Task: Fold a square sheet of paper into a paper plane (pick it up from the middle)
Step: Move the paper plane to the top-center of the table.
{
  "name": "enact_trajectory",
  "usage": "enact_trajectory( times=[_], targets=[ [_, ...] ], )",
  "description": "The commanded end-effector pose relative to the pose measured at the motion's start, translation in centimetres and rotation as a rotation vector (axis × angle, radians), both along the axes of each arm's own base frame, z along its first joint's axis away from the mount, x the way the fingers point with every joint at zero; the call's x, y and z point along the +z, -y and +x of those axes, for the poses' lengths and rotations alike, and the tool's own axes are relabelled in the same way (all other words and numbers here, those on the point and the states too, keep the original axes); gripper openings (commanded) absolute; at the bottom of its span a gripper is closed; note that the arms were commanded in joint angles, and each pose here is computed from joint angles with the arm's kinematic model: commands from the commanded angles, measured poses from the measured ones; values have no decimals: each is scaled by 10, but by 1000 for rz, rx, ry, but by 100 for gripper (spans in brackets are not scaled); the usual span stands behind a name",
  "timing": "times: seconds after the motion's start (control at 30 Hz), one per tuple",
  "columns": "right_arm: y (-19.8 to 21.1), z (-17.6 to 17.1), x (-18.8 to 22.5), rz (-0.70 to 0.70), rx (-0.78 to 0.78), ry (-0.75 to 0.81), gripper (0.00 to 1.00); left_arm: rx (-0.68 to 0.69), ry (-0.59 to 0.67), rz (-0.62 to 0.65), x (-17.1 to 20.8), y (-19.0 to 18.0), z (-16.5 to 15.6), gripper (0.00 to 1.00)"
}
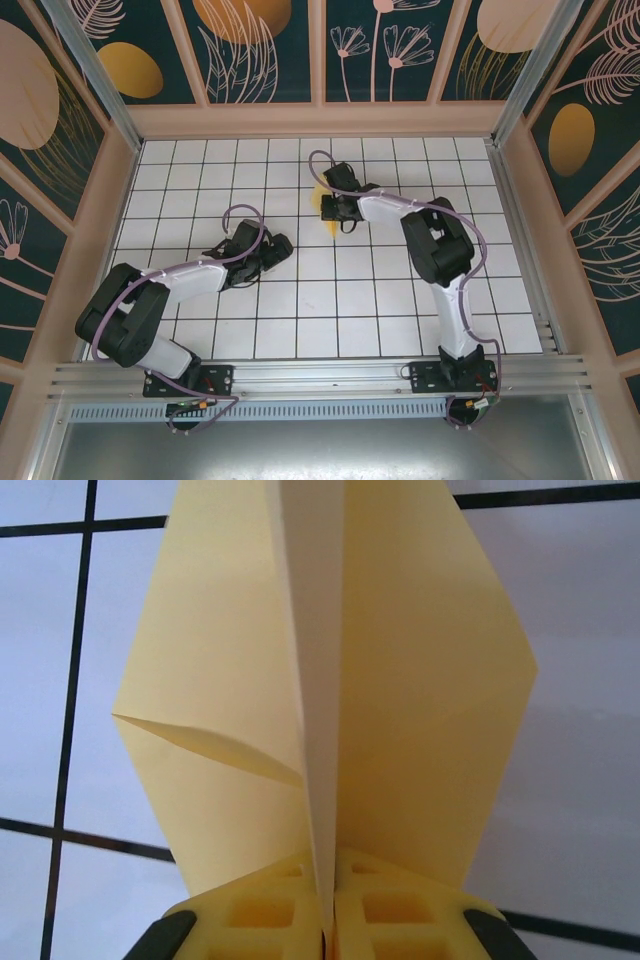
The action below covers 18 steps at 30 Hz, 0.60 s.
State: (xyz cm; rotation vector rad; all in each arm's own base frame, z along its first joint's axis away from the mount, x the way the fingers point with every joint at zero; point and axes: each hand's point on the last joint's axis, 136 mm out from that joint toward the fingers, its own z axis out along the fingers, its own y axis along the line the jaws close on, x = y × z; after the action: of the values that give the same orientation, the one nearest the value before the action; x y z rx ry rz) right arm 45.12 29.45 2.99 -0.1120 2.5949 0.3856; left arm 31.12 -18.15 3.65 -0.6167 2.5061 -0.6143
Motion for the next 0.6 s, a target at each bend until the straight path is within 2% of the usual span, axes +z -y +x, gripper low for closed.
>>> enact_trajectory(
  times=[0.0,0.13,0.47,0.57],
  targets=[
    [0,2,-4,-46,-1,-22,14,1,9,34,6,-4,2,98],
    [6,2,-17,-79,-31,-43,19,0,5,39,5,-4,1,99],
    [8,-12,-55,-157,-44,-101,21,6,8,53,5,-7,1,99],
    [5,-7,-44,-158,-49,-81,22,18,20,84,10,-13,2,98]
  ],
)
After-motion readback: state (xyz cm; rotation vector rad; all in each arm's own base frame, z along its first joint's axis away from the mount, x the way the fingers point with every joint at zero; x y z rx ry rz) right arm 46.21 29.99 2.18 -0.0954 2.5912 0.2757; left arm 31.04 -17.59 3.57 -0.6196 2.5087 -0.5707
